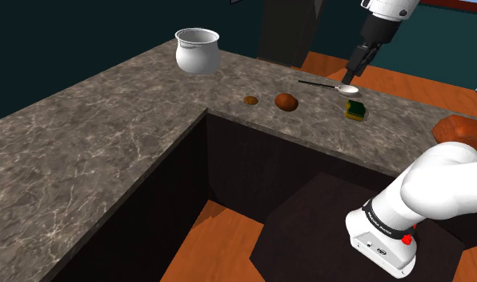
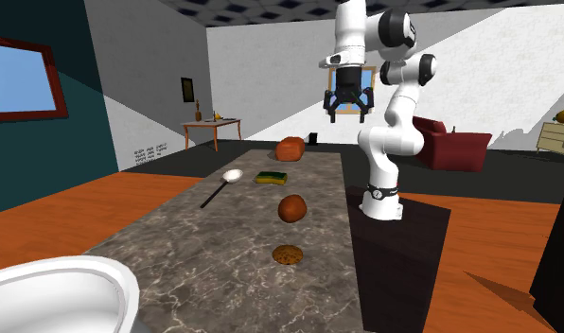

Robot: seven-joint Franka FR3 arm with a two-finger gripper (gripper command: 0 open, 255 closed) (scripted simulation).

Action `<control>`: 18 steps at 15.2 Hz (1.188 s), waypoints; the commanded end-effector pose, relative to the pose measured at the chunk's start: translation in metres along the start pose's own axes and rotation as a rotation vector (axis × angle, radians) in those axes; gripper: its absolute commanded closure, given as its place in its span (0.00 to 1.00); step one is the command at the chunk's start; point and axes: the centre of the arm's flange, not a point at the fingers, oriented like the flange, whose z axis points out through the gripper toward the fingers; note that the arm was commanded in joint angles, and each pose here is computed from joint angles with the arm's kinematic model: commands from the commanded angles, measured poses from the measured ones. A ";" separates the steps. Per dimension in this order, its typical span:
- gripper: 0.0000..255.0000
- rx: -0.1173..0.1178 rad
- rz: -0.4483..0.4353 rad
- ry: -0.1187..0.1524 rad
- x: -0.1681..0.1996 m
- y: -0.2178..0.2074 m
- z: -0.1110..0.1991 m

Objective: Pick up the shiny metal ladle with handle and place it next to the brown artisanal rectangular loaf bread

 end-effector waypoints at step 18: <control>0.00 0.035 -0.182 0.035 0.063 0.227 0.096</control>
